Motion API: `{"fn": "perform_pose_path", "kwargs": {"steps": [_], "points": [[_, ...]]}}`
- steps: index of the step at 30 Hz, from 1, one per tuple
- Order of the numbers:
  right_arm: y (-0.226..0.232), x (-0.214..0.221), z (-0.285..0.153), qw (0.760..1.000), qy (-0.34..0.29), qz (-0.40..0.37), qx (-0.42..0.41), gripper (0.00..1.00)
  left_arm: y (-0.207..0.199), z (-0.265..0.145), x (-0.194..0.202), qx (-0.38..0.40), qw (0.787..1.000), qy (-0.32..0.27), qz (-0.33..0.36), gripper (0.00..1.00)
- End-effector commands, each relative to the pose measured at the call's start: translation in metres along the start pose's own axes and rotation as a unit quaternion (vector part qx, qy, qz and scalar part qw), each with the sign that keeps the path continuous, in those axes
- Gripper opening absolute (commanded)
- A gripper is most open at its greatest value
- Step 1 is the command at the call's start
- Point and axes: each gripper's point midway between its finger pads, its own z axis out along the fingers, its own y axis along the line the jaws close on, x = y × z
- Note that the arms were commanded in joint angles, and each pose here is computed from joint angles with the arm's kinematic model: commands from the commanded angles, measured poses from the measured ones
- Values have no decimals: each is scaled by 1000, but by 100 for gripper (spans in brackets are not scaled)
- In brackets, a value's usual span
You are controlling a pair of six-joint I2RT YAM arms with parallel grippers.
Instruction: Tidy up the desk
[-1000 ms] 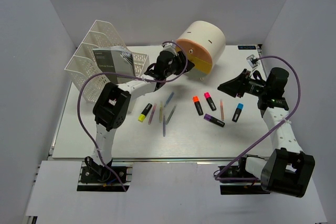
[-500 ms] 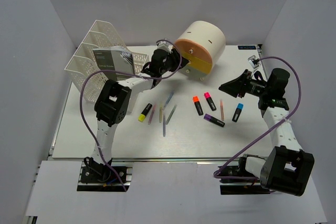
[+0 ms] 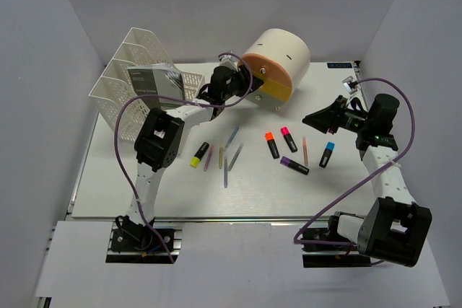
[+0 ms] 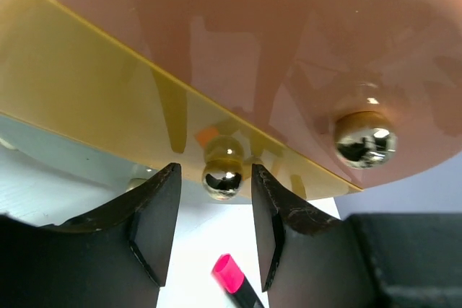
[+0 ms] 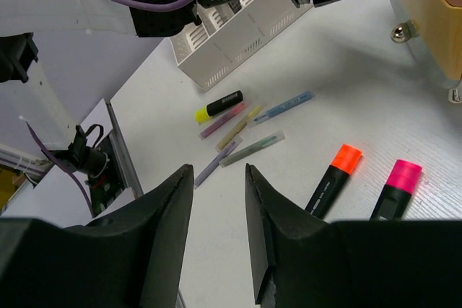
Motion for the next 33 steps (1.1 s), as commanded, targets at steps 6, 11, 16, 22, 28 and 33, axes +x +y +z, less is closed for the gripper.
{"fn": "perform_pose_path", "kwargs": {"steps": [6, 11, 16, 22, 28, 33], "points": [[-3, -4, -2, 1000, -6, -19, 1, 41, -15, 4, -9, 24, 1000, -10, -10, 52], [-3, -4, -3, 1000, -7, -19, 2, 41, -17, 7, -8, 32, 999, -10, -23, 46], [-3, -5, -3, 1000, -7, -20, 3, 41, -19, 6, -6, 39, 999, -7, -37, 38], [-4, -5, -4, 1000, -8, -21, 4, 41, -20, 2, -7, 38, 998, -9, -42, 22], [-8, -3, -5, 1000, -9, -18, 11, 41, -26, -9, -12, 36, 999, -11, -27, 17], [-14, -2, -5, 1000, -9, -18, 21, 42, -25, -29, -10, 22, 1000, -8, -2, 17]]}}
